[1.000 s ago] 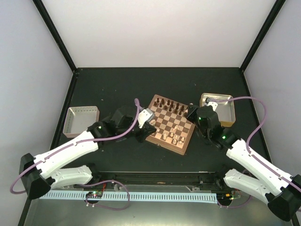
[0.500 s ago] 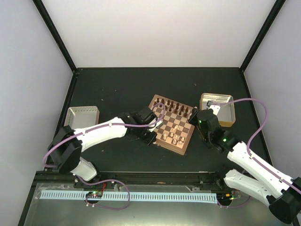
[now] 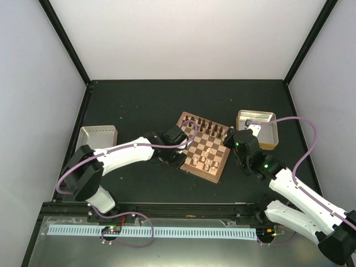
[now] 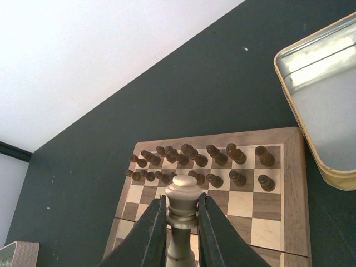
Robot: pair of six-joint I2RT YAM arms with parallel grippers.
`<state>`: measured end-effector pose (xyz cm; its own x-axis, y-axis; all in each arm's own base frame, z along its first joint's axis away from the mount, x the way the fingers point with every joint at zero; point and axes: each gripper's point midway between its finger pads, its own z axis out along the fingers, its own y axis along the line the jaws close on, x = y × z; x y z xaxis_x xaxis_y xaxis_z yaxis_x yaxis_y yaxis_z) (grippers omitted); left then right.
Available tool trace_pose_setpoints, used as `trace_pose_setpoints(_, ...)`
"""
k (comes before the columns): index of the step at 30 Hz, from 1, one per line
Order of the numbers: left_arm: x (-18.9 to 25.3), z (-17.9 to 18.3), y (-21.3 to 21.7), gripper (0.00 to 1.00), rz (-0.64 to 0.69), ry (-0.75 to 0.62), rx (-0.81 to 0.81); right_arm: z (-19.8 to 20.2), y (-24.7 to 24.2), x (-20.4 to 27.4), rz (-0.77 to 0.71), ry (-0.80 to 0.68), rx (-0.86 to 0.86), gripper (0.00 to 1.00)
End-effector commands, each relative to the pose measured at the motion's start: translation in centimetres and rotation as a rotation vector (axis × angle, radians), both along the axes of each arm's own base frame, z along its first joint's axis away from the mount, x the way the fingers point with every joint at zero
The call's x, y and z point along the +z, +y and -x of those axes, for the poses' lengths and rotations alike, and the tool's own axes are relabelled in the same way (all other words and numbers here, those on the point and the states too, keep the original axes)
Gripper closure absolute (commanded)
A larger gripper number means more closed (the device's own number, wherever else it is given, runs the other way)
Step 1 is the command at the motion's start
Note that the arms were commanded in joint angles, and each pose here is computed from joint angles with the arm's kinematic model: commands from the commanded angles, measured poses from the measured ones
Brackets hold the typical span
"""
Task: Set up the chess pieces on the board
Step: Place the chess piece on the chessboard.
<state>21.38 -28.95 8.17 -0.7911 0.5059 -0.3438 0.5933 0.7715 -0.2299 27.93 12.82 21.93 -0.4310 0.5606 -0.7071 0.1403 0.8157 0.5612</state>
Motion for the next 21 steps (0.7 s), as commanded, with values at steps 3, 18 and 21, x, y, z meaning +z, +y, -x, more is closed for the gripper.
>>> trace_pose_setpoints(3,0.8,-1.2,1.2,0.98,0.000,-0.016,0.095,-0.4,-0.6,0.6,-0.001,-0.032,-0.035,0.84)
trace_pose_setpoints(18,2.1,-4.3,5.6,0.98,0.035,-0.100,0.306,-0.5,-0.4,0.2,-0.005,-0.020,-0.033,0.84)
trace_pose_setpoints(21,2.4,-4.9,5.5,0.98,0.045,-0.123,0.326,-0.5,-0.4,0.2,-0.005,-0.019,-0.032,0.84)
